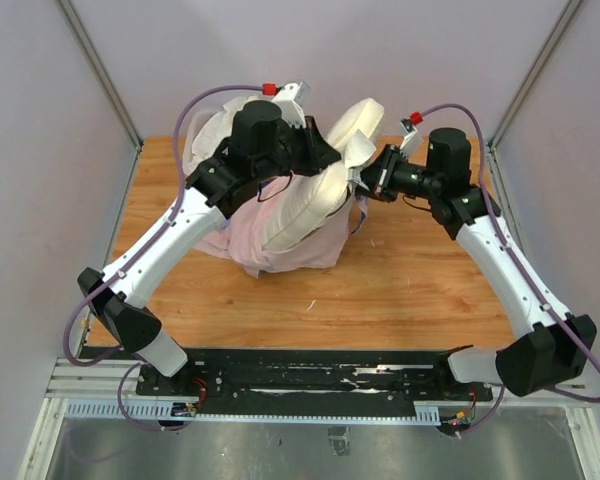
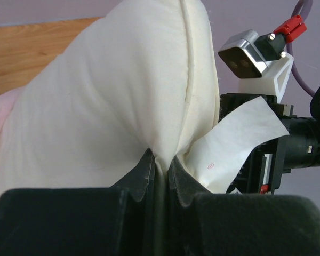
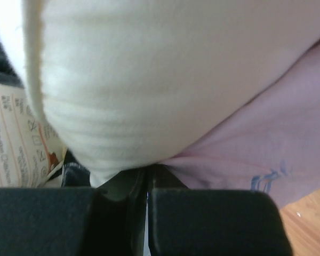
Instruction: Put the pillow into the pillowcase
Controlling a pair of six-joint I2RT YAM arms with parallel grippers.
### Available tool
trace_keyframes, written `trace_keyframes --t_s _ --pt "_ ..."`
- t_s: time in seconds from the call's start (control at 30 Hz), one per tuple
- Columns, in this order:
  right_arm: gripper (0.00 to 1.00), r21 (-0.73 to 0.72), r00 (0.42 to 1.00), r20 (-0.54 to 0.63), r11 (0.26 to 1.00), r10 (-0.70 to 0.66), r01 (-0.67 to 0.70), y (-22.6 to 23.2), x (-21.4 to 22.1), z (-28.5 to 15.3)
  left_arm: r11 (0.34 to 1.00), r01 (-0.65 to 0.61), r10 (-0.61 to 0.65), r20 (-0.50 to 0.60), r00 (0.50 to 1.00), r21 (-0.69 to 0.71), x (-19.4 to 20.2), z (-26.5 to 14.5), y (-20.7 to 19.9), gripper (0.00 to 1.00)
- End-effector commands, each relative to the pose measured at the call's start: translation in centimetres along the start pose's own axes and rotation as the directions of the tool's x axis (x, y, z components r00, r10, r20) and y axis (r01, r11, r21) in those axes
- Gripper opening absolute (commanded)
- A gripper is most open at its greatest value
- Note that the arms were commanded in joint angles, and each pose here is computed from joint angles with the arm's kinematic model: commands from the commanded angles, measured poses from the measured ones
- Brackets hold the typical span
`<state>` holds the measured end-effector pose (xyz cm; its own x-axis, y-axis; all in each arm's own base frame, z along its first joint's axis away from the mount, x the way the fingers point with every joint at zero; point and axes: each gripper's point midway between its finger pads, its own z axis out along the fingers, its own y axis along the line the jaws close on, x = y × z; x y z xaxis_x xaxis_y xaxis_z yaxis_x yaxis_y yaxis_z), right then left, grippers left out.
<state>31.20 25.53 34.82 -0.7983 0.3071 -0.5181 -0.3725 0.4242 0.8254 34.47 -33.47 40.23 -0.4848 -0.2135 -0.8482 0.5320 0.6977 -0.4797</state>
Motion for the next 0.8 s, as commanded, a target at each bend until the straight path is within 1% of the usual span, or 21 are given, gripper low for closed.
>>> trace_keyframes --t_s 0.0,0.03,0.1,0.17,0.3,0.43,0.5,0.57,0.63,0.67,0.77 --pt "0.01 -0.054 0.991 0.107 0.995 -0.082 0.088 2.5 -0.9 -3.2 0.996 0.043 -0.03 -0.15 0.988 0.082 5.5 2.5 -0.6 0.02" --pt "0.01 -0.043 0.991 0.106 0.996 -0.079 0.084 2.0 -0.5 -3.4 0.995 0.047 -0.032 -0.165 0.986 0.083 6.1 2.8 -0.4 0.03" --pt "0.01 -0.021 0.993 0.101 0.997 -0.067 0.069 0.7 0.4 -3.6 0.995 0.051 -0.034 -0.186 0.982 0.088 6.9 3.0 -0.3 0.09" --pt "0.01 0.001 0.994 0.096 0.999 -0.053 0.053 -0.5 1.2 -3.6 0.995 0.05 -0.031 -0.205 0.978 0.089 7.5 3.1 -0.1 0.28" --pt "0.01 0.021 0.994 0.096 0.999 -0.052 0.051 -1.5 1.8 -3.7 0.997 0.035 -0.021 -0.207 0.978 0.062 7.5 2.7 0.4 0.47" --pt "0.01 0.036 0.994 0.092 0.998 -0.059 0.056 -2.1 2.2 -3.9 1.0 0.029 -0.029 -0.197 0.98 -0.003 6.7 1.9 2.1 0.57" --pt "0.01 0.045 0.994 0.087 0.997 -0.07 0.066 -2.4 2.4 -4.0 0.998 0.053 -0.057 -0.189 0.98 -0.03 6.0 1.2 3.4 0.59" --pt "0.01 0.054 0.993 0.085 0.995 -0.083 0.079 -2.8 2.7 -4.2 0.996 0.072 -0.079 -0.165 0.983 -0.049 5.2 0.3 4.8 0.61" --pt "0.01 0.061 0.992 0.083 0.994 -0.096 0.091 -3.1 3.0 -4.5 0.994 0.08 -0.089 -0.138 0.986 -0.074 4.5 -0.9 6.2 0.68" --pt "0.01 0.064 0.991 0.086 0.993 -0.104 0.098 -3.2 3.1 -4.6 0.992 0.086 -0.097 -0.13 0.987 -0.087 4.3 -1.4 6.9 0.69" --pt "0.01 0.077 0.991 0.085 0.993 -0.099 0.093 -4.1 3.3 -4.9 0.992 0.117 -0.121 -0.079 0.99 -0.055 2.8 -3.5 7.6 0.71"
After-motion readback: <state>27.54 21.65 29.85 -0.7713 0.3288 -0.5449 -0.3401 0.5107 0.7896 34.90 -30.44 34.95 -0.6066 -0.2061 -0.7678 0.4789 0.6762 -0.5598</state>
